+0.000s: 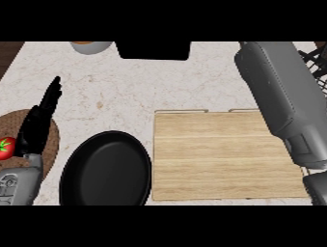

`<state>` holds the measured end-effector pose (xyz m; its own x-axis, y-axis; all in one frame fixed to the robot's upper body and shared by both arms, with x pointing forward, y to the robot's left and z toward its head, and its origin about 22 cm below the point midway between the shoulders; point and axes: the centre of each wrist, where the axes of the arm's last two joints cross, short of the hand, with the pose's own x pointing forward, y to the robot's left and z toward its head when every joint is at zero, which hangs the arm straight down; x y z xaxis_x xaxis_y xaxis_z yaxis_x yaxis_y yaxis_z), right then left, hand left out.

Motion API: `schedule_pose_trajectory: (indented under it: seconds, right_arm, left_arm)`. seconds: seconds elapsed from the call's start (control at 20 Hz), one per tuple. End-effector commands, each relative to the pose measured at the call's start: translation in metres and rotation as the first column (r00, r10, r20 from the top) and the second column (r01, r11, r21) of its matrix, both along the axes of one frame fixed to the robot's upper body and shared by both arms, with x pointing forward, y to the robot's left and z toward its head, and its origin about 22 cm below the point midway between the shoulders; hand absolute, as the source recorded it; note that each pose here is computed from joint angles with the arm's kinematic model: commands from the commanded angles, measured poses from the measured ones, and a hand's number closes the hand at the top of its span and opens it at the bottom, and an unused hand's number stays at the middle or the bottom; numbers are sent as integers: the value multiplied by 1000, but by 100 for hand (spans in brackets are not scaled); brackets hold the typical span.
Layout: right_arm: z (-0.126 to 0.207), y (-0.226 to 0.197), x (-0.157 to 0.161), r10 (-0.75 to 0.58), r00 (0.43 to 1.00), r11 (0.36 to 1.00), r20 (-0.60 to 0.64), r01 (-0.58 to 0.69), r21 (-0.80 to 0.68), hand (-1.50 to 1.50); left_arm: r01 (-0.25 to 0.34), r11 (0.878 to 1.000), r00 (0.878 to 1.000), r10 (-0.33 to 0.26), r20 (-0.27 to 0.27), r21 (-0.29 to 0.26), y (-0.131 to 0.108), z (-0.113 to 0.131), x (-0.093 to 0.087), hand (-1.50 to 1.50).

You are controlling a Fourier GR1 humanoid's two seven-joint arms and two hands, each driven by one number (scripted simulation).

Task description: Pick the sweet potato from the tray and place it in the tiered basket

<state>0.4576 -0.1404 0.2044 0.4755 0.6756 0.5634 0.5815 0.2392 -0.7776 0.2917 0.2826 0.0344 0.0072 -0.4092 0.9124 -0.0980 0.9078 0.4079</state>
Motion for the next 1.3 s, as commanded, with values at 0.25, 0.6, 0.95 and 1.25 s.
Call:
schedule_pose_trajectory:
  seconds: [0.25,0.6,0.95,1.25]
  right_arm:
    - [48,-39,16,-101,994,994,-44,100,-38,150]
    - [48,-94,17,-53,996,995,-65,47,-89,150]
    - [27,-145,16,-261,950,930,-172,200,-308,150]
    - [30,-210,-1,-356,911,887,-207,260,-382,150]
  left_arm:
    - [-19,1000,1000,19,8,-3,14,-5,0,0]
    - [-24,1000,1000,24,-7,-2,13,1,-5,0]
    - [20,1000,1000,-20,15,21,9,10,-11,0]
    - [-7,1000,1000,7,3,4,11,5,-13,0]
